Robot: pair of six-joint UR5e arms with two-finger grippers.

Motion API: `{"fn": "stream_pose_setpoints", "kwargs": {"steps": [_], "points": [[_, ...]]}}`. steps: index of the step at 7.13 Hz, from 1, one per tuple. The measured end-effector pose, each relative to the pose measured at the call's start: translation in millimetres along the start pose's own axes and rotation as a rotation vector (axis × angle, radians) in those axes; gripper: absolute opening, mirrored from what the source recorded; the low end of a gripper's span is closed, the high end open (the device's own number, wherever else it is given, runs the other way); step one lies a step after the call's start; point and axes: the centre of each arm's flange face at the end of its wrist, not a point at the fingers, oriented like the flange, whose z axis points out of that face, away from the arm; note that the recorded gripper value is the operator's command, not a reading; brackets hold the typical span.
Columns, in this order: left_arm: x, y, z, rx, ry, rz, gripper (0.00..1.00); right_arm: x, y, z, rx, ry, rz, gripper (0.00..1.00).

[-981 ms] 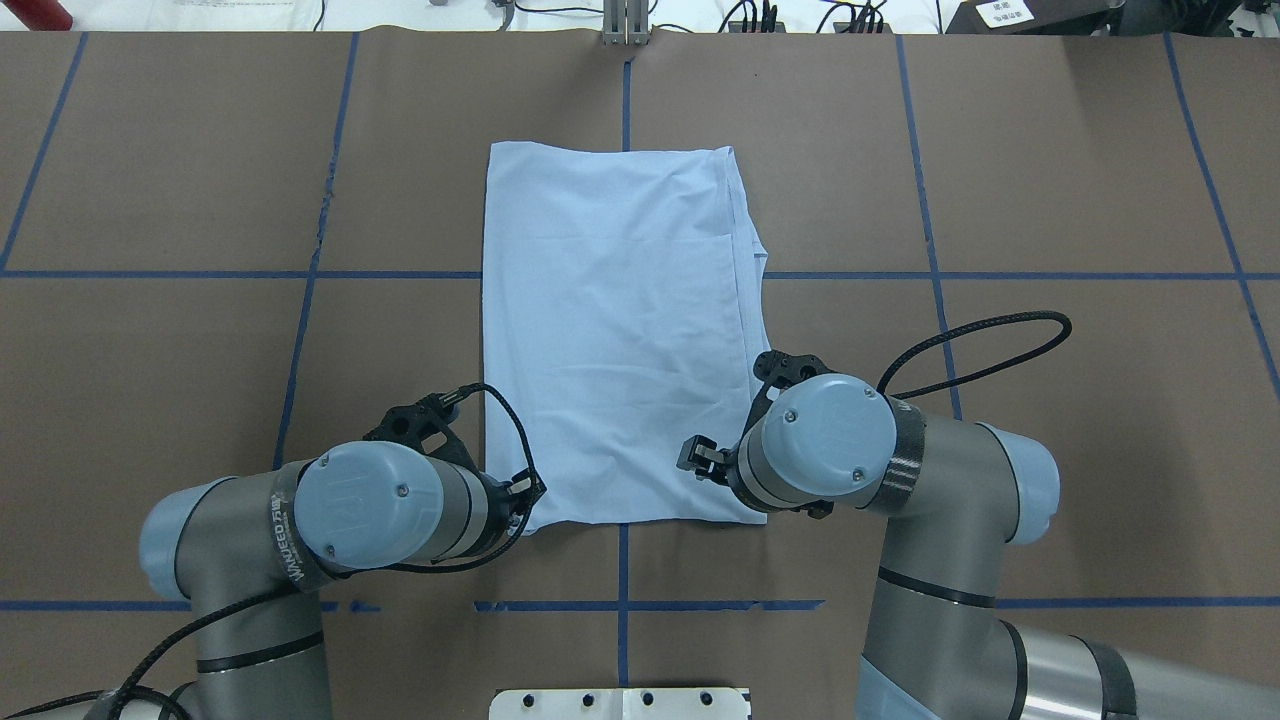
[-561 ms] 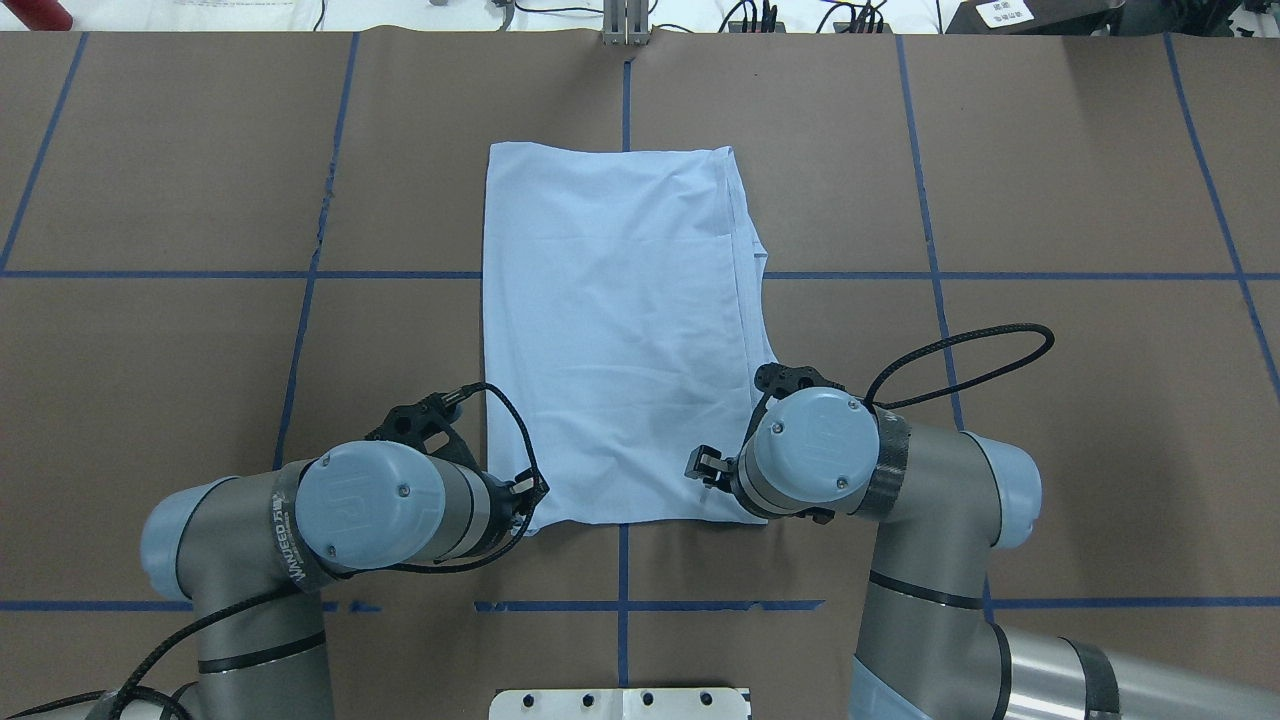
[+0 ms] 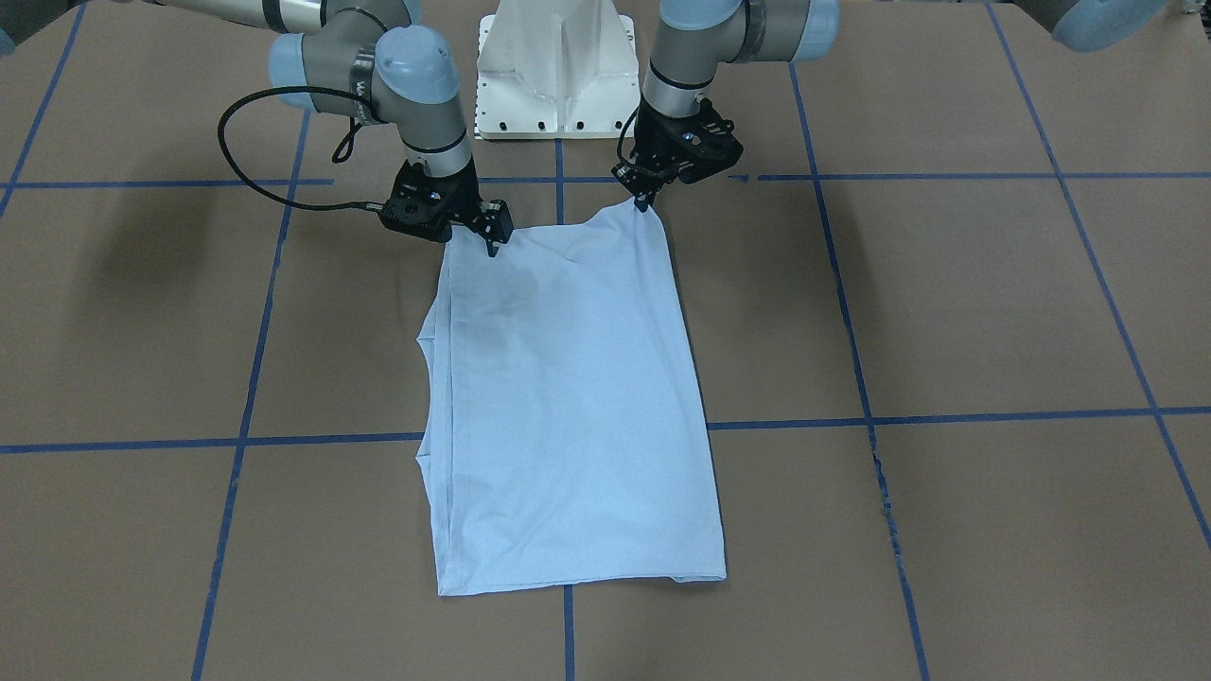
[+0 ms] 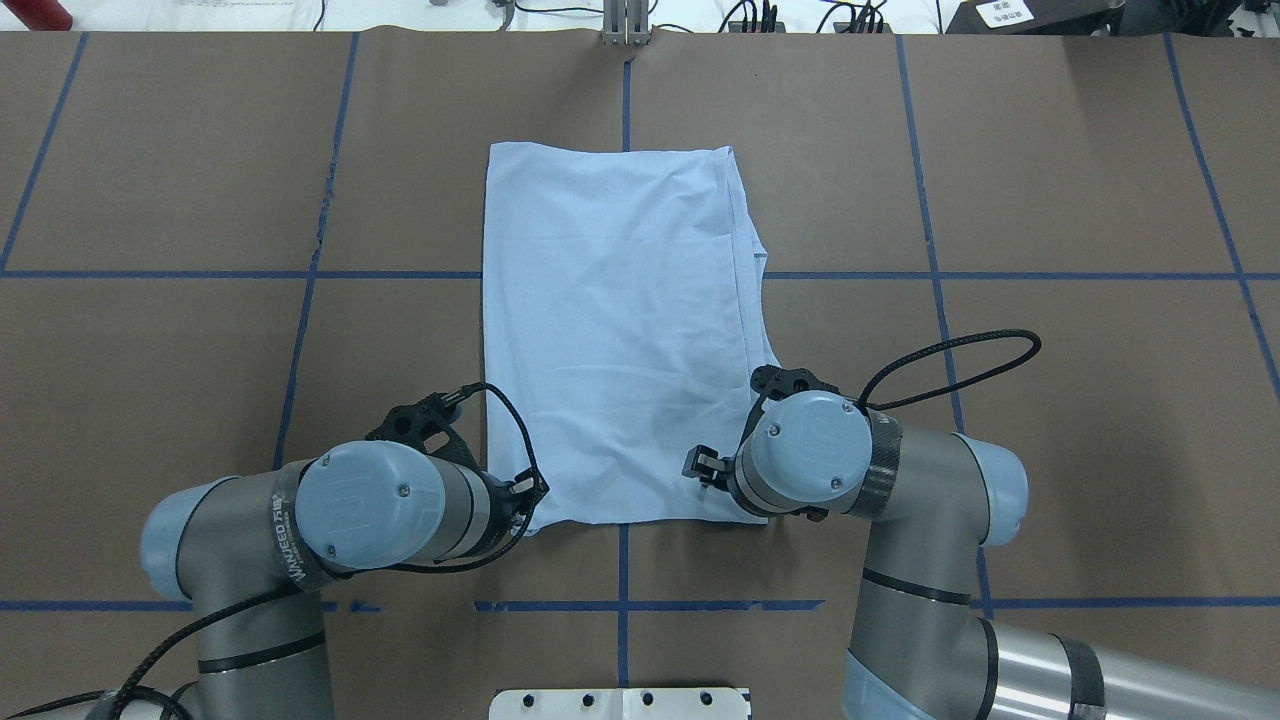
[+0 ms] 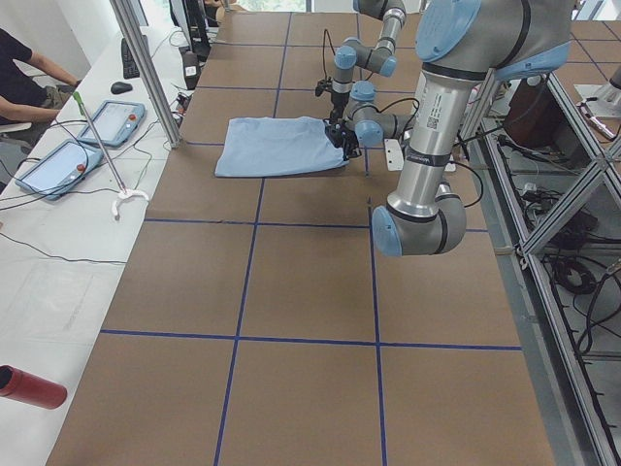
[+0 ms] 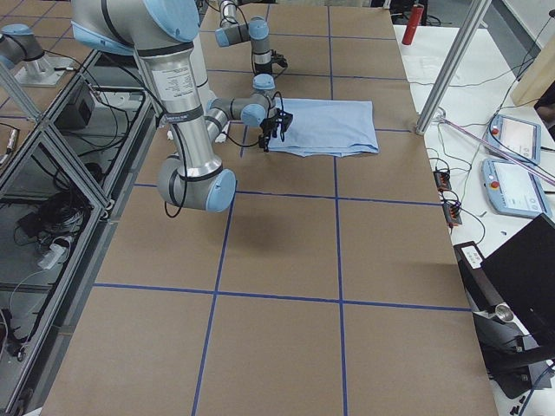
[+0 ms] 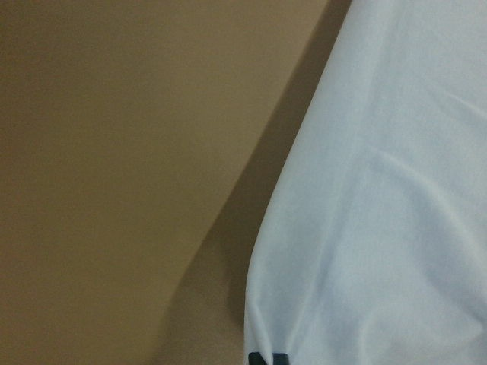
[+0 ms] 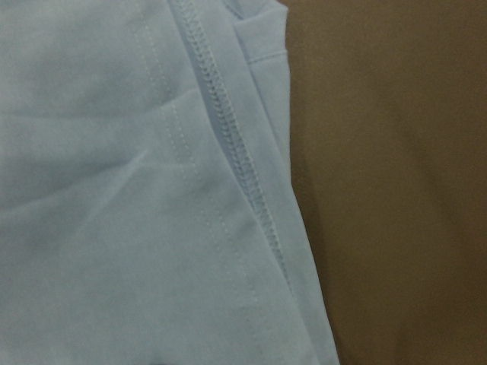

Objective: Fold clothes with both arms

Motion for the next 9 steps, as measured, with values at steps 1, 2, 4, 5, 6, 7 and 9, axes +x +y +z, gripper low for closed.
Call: {"fn": "stream_pose_setpoints", "kwargs": {"steps": [1, 2, 4, 5, 6, 7, 9], "points": [[0, 0, 0, 0.0, 0.0, 0.0, 0.0, 0, 1, 2, -0.001, -0.001, 0.0, 0.93], [0, 0, 0, 0.0, 0.0, 0.0, 0.0, -1, 2, 3, -0.003, -0.004, -0.001, 0.65], [0, 0, 0, 0.0, 0.001, 0.0, 0.0, -3, 3, 1, -0.004, -0.012, 0.001, 0.3], [0, 0, 0, 0.0, 0.001, 0.0, 0.0, -4, 3, 0, -0.005, -0.015, -0.001, 0.13], [0, 0, -1, -0.001, 0.002, 0.0, 0.0, -4, 3, -1, -0.004, -0.017, -0.003, 0.02], [2, 1, -2, -0.002, 0.005, 0.001, 0.0, -7, 1, -6, -0.004, -0.027, -0.003, 0.0], [5, 3, -6, -0.005, 0.013, 0.002, 0.0, -14, -5, -17, -0.002, -0.049, 0.002, 0.0]]}}
